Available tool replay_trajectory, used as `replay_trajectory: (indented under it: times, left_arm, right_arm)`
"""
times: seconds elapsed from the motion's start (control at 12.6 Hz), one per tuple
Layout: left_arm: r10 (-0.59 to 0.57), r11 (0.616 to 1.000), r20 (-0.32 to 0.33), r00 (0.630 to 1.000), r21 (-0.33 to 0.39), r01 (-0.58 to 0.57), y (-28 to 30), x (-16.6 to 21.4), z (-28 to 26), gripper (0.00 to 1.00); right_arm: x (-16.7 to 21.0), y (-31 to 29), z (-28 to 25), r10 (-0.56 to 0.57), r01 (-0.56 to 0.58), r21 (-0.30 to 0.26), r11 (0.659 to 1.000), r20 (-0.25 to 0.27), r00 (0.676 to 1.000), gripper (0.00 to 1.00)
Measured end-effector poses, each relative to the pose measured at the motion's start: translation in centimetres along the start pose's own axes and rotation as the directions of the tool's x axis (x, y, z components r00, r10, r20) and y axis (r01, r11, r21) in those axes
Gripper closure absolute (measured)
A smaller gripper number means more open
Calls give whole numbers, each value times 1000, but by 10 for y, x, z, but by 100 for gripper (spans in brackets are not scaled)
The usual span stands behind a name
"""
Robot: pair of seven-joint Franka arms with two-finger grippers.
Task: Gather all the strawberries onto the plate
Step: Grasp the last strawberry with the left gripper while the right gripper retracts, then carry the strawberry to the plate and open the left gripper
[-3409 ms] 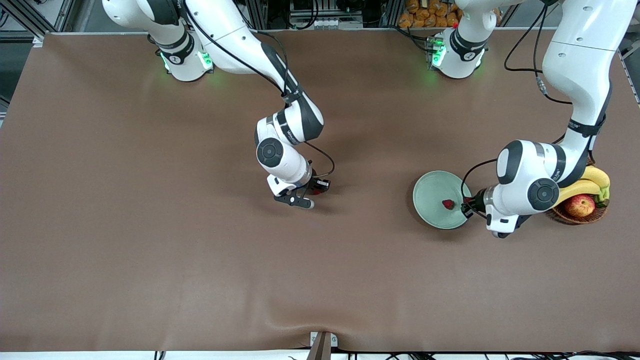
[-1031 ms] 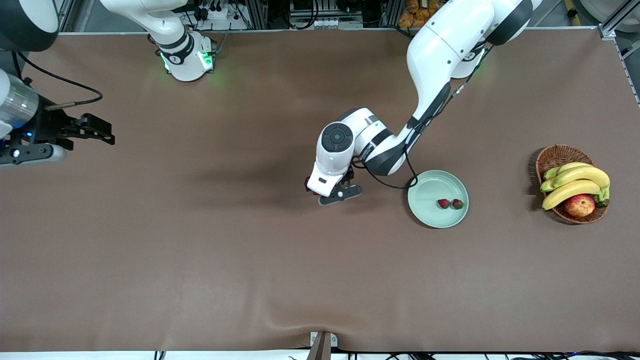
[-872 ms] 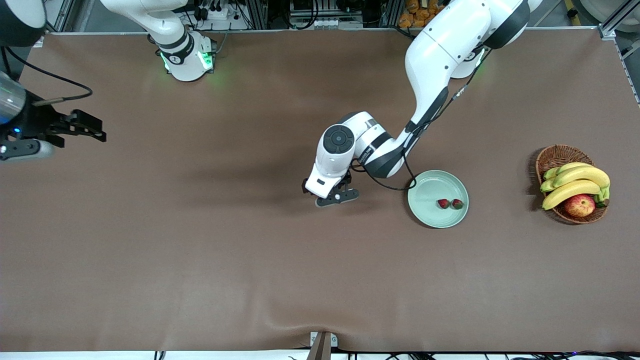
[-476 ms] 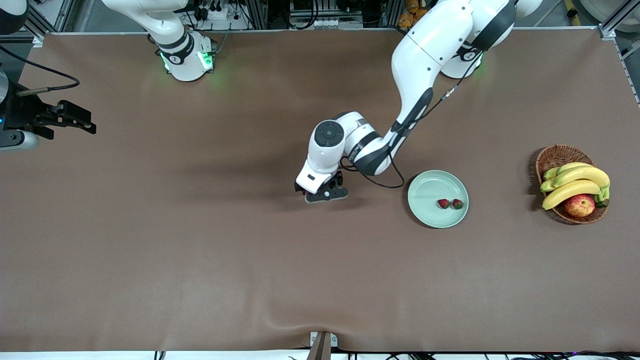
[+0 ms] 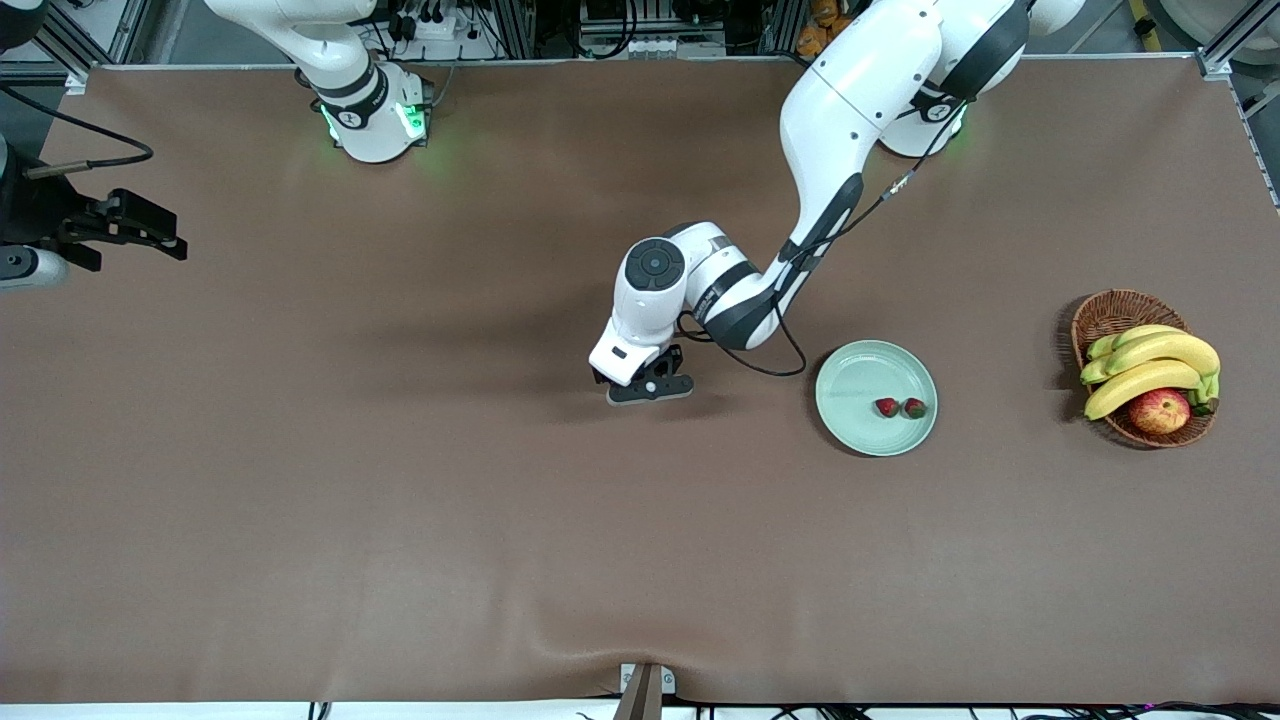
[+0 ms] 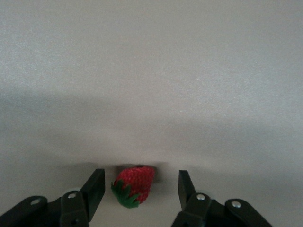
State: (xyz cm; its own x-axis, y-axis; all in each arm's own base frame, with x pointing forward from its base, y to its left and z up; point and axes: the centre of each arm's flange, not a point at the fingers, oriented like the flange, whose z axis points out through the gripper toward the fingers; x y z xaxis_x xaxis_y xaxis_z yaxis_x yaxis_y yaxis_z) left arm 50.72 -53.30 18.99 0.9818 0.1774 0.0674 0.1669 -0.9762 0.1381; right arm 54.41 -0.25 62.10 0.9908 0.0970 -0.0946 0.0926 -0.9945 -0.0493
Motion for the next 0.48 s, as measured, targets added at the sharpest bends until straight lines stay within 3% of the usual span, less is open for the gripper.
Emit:
replay_trajectory:
  times: [0.48]
  left_arm:
    - [4, 1000, 11, 1000, 12, -4, -2, -4, 11, 34]
  right_arm:
    - [0, 1, 0, 67, -67, 0, 998, 0, 998, 0]
